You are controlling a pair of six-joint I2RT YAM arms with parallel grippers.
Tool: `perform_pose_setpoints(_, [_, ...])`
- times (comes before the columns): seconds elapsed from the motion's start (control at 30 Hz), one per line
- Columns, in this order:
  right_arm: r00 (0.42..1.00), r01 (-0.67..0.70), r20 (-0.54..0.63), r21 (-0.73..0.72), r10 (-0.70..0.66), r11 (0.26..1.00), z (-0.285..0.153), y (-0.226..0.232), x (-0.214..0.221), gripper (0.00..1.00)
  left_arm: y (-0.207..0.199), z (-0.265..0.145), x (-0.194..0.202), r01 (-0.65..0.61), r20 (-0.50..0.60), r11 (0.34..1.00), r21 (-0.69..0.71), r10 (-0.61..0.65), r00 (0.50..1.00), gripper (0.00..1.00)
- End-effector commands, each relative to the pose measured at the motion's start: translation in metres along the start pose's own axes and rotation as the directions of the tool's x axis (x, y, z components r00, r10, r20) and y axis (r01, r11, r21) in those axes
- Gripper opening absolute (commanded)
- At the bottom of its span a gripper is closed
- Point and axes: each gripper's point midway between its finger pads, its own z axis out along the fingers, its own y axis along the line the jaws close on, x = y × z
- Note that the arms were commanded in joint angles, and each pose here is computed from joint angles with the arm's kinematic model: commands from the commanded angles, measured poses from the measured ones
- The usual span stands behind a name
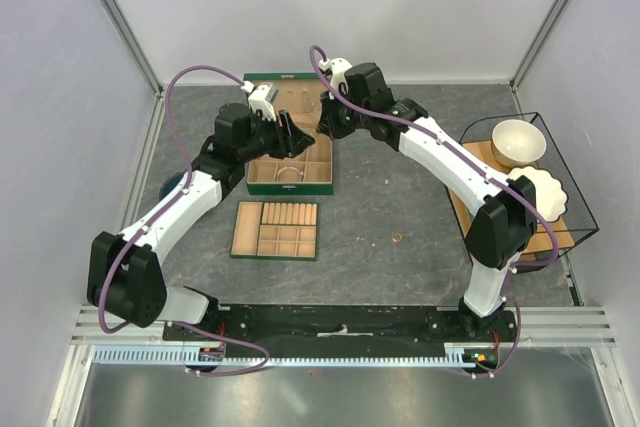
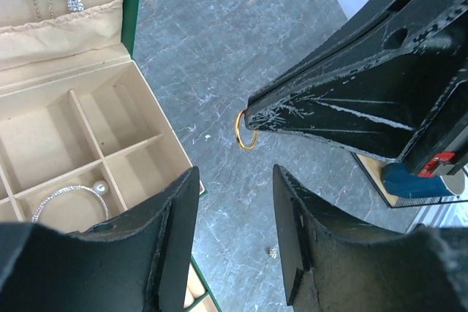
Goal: Organize the mixed jewelry
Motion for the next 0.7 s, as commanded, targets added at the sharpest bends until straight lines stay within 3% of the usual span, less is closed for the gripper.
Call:
perform_pose_setpoints(0.0, [0.998,-0.001,0.061,-0.029,0.003,1.000,-0.0140,0.0131,-0.0156,0.00,-0.0149,0.0026,-0.0294,-0.004,0.081,0.999,0.035,0.001,0.997,0.51])
perform_pose_setpoints(0.67, [0.998,-0.004,0.067,-0.042,0.007,0.999,-0.0176,0.0176,-0.0131,0.00,-0.0140,0.0055,-0.0323,-0.004,0.089,0.999,0.036,0.000,0.996,0.41])
